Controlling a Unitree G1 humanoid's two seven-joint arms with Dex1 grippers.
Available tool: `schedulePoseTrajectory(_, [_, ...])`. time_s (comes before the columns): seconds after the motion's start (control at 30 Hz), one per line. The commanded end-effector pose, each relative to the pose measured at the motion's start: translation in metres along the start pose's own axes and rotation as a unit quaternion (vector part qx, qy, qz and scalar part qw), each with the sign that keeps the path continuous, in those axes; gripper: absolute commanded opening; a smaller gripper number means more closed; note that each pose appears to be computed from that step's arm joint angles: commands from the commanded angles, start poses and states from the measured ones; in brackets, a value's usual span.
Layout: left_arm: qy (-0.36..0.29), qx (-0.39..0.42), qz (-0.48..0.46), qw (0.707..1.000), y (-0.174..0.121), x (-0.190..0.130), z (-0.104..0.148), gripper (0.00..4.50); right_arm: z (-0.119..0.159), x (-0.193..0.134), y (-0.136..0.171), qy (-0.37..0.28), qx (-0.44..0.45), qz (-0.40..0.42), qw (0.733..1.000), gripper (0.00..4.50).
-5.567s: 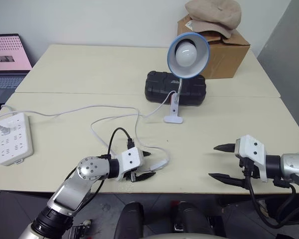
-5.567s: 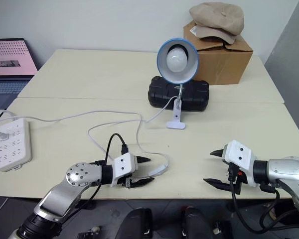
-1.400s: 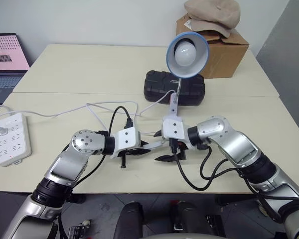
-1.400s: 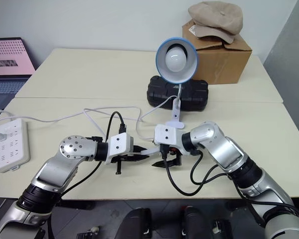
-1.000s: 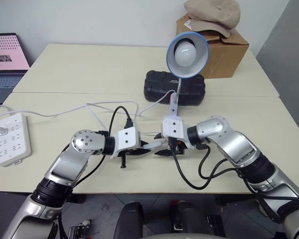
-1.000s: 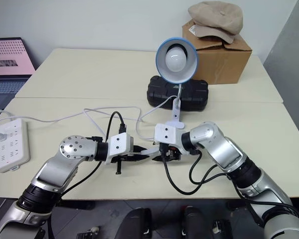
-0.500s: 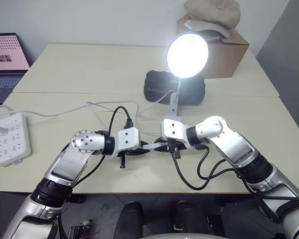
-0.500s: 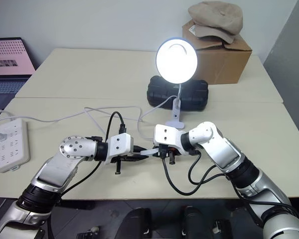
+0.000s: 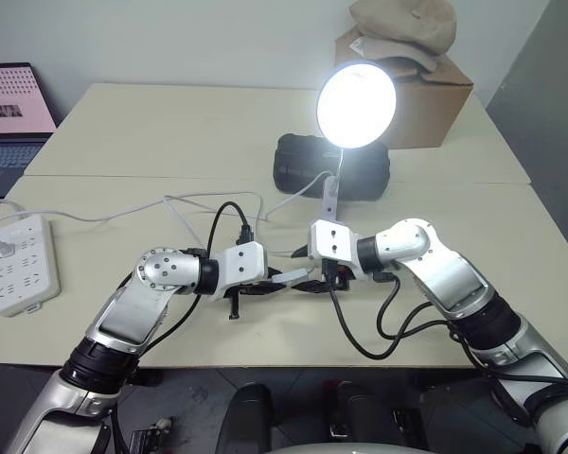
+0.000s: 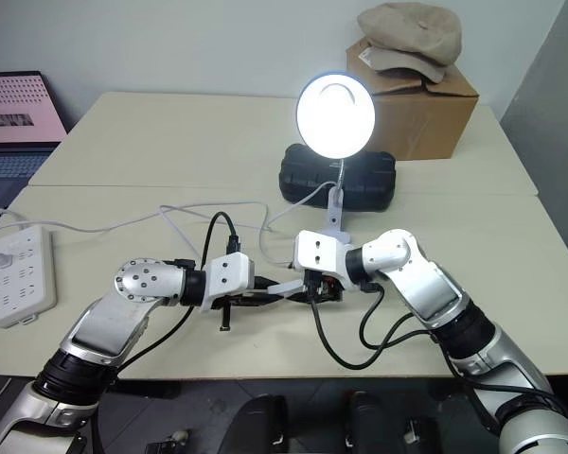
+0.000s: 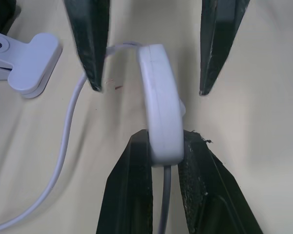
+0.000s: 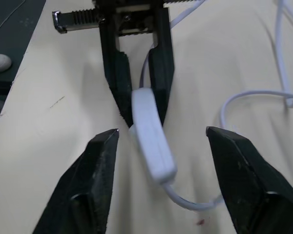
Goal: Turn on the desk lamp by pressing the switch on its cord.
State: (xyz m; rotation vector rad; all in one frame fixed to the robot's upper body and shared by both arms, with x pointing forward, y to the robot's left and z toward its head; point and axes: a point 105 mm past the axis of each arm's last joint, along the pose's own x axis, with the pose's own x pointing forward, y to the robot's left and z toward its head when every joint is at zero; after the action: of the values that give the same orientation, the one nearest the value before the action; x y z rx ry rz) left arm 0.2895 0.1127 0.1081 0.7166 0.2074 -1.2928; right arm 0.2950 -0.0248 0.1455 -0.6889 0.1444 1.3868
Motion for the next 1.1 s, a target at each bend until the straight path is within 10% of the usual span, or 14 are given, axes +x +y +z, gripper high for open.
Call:
schedulePoseTrajectory(0.03, [0.015,0.022,0.022,0.999,0.009,0.01,-0.002,0.39,0.01,-0.023,-0.003,-0.013,-0.014,-0.039,0.999,4.05])
schedulePoseTrajectory(0.5, [0.033,0.031,0.044,0.998,0.033,0.048,-0.018,0.39,-0.026,-0.067,0.033,0.037,0.098,-0.15,0.983,4.5])
schedulePoseTrajectory(0.93, [-0.004,0.027,0.047,0.999,0.032,0.008,-0.004,3.21,-0.033,-0.076,0.023,0.047,0.11,-0.175,0.977,4.5])
schedulePoseTrajectory(1.1, [-0.042,0.002,0.055,0.998,0.016,-0.02,0.01,3.55,-0.035,-0.081,0.013,0.042,0.107,-0.184,0.976,4.5])
